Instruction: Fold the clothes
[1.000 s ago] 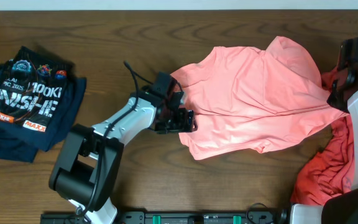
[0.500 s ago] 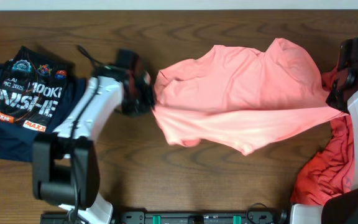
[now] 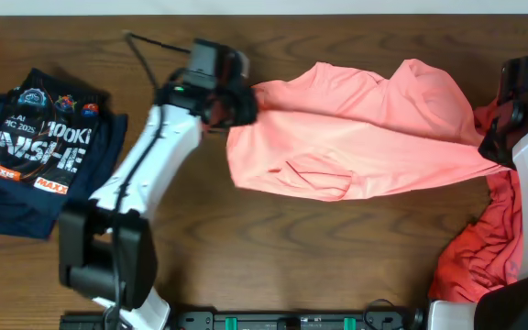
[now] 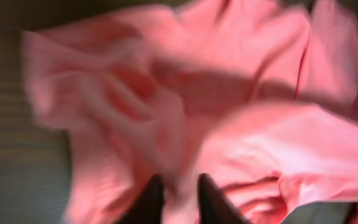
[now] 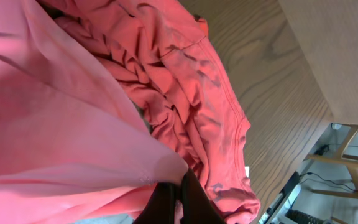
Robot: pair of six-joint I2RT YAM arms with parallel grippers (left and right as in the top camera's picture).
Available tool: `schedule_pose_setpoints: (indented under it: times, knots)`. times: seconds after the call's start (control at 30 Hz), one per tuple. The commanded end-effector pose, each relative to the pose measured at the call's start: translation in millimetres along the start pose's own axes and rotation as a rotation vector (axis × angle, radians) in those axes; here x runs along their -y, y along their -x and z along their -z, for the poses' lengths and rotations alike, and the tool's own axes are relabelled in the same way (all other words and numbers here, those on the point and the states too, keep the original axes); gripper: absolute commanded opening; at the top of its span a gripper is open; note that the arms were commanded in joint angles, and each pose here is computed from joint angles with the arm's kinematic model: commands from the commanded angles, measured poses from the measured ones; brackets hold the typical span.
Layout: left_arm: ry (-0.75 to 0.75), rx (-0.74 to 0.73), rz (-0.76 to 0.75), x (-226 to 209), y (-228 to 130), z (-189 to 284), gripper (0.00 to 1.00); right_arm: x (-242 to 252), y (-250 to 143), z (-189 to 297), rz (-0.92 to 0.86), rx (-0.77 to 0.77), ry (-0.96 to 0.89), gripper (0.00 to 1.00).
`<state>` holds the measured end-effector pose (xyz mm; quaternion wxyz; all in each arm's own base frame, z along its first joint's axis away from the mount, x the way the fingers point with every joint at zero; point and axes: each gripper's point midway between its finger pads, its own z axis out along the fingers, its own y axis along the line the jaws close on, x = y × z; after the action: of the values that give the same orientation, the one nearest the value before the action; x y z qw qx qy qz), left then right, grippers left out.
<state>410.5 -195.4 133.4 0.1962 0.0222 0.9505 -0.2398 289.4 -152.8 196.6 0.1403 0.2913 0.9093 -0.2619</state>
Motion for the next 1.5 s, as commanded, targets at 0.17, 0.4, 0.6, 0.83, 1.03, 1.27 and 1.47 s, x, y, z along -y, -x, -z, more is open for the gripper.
schedule_pose_setpoints:
  times: [0.17, 0.4, 0.6, 0.83, 1.03, 1.27, 1.47]
  knots:
    - [0.200, -0.159, -0.001, -42, -41, -10, 0.65, 9, -1, 1, -0.026, -0.003, -0.021, 0.01]
    - [0.341, -0.281, 0.278, -94, -76, 16, 0.75, 9, -1, 1, -0.028, -0.001, -0.020, 0.02]
    - [0.294, -0.315, 0.330, -101, -103, -10, 0.81, 9, -2, 1, -0.025, -0.005, -0.020, 0.02]
    - [0.164, -0.340, 0.328, -90, -129, -42, 0.81, 9, -3, 1, -0.024, -0.008, -0.018, 0.02]
    - [0.106, -0.350, 0.292, -75, -140, -54, 0.66, 9, -3, 1, -0.024, -0.008, -0.018, 0.02]
    - [0.107, -0.348, 0.281, -77, -134, -48, 0.06, 8, -4, 1, -0.022, -0.013, -0.015, 0.02]
    - [0.109, -0.268, 0.276, -84, -80, 25, 0.06, -6, -8, 1, 0.001, -0.041, 0.068, 0.01]
